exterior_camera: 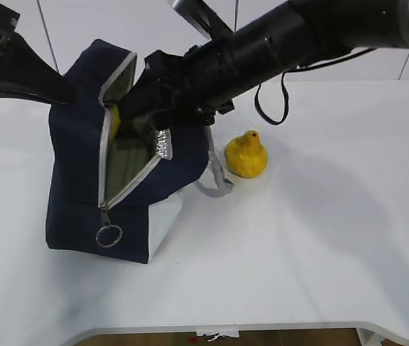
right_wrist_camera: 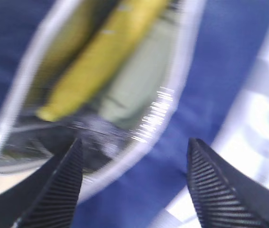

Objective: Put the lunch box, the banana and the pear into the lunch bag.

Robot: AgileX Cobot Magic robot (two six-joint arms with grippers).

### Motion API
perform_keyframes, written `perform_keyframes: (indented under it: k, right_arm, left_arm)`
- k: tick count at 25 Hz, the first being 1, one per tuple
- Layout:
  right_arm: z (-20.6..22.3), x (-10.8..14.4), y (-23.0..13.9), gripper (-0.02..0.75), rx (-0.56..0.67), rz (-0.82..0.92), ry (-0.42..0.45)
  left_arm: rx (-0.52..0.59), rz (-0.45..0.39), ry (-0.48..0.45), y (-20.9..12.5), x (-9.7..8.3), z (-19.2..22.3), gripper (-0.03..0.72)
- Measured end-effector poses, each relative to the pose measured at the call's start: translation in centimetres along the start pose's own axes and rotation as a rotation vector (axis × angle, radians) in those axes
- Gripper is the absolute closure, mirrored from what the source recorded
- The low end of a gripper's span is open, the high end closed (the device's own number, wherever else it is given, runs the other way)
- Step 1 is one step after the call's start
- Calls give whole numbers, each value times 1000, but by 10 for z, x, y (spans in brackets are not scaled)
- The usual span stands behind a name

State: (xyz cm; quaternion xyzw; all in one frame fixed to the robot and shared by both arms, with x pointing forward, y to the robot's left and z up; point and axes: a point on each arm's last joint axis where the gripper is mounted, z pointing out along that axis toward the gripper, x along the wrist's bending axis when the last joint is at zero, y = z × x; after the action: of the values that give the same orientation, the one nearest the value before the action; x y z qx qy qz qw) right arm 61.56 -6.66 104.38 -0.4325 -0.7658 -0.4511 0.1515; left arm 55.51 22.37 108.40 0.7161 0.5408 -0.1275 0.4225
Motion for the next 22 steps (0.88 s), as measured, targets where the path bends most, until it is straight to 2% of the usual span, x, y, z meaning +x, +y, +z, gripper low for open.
perform_keyframes:
  k: [8,13,18,22]
  right_arm:
    - [-33,7,19,223,160,-39,-291]
    - [-55,7,32,223,162,-12,-496]
    - [-69,-8,32,223,184,-8,-725]
    - [-63,-24,30,223,217,-5,-797]
  left_arm:
    - [19,13,21,-2,2,0,694]
    - [24,16,25,-2,2,0,694]
    - [32,25,37,-3,3,-1,694]
    - [35,26,38,-3,3,-1,694]
